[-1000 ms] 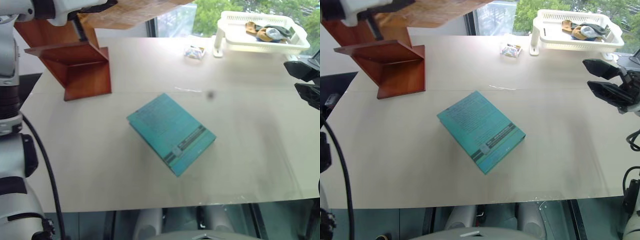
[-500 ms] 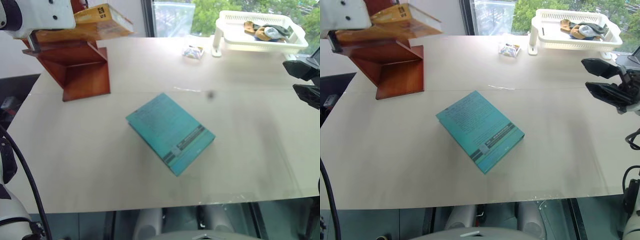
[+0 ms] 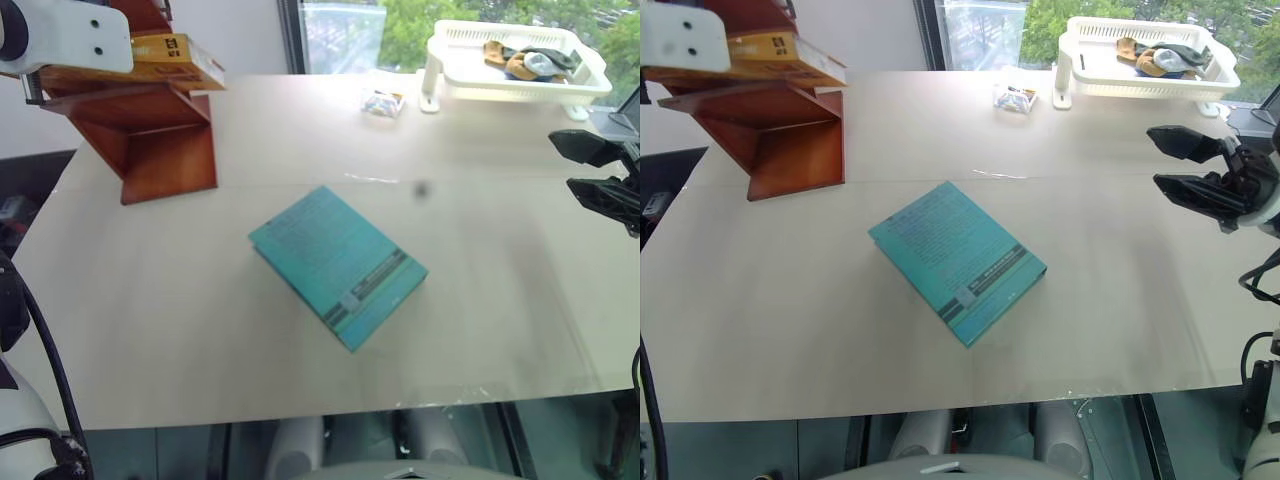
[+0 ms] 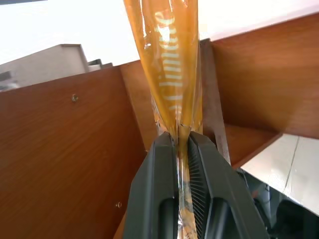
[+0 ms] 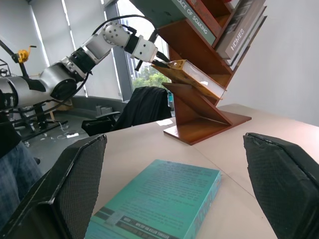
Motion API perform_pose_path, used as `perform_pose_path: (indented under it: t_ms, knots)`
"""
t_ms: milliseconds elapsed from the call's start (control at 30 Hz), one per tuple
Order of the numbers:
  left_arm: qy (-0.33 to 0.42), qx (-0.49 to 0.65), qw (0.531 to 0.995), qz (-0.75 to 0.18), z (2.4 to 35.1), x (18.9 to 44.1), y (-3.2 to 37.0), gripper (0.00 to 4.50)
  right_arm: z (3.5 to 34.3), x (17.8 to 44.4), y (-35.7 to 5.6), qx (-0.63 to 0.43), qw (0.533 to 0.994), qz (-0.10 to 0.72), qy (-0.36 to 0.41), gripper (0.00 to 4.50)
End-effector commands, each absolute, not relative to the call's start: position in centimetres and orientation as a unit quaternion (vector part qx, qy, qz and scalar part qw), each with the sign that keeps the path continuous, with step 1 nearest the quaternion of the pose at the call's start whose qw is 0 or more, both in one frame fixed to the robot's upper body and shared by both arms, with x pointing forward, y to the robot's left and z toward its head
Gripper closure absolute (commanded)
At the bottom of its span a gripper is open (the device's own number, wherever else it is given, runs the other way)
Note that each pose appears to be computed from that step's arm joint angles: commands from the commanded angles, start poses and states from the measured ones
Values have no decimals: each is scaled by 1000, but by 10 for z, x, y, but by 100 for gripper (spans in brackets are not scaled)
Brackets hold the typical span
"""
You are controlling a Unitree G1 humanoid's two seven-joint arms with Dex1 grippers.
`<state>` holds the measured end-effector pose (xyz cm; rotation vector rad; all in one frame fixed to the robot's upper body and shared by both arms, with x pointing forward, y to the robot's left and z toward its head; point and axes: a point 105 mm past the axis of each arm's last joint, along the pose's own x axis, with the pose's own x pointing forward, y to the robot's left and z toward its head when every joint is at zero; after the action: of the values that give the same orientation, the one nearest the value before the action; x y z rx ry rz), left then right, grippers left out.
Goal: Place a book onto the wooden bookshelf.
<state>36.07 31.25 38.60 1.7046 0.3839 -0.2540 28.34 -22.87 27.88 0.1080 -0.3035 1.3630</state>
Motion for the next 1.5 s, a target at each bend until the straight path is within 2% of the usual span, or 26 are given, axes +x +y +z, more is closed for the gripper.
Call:
perform_pose_path:
  t_ms: [33,300,467,600,700,833,867,1067,1500]
  knots:
    - [169,732,653,-92,402,353,315,449,292,275,-227,18,757,631,-165,0]
    - [213,709,666,-89,387,358,324,449,295,276,-225,11,757,632,-168,0]
    - [215,704,672,-79,386,363,328,449,294,277,-222,8,757,631,-171,0]
    - [209,718,660,-65,391,365,327,449,296,277,-223,6,757,629,-174,0]
    - [206,718,661,-68,393,365,325,316,296,277,-223,4,758,628,-175,0]
    - [211,713,665,-64,392,366,326,175,295,276,-223,3,759,627,-176,0]
    - [211,708,671,-62,392,367,326,126,295,276,-223,3,760,626,-176,0]
    - [252,697,669,-51,388,359,339,126,294,276,-223,5,762,622,-178,0]
    - [253,693,674,-35,388,357,346,126,291,278,-223,6,764,621,-175,0]
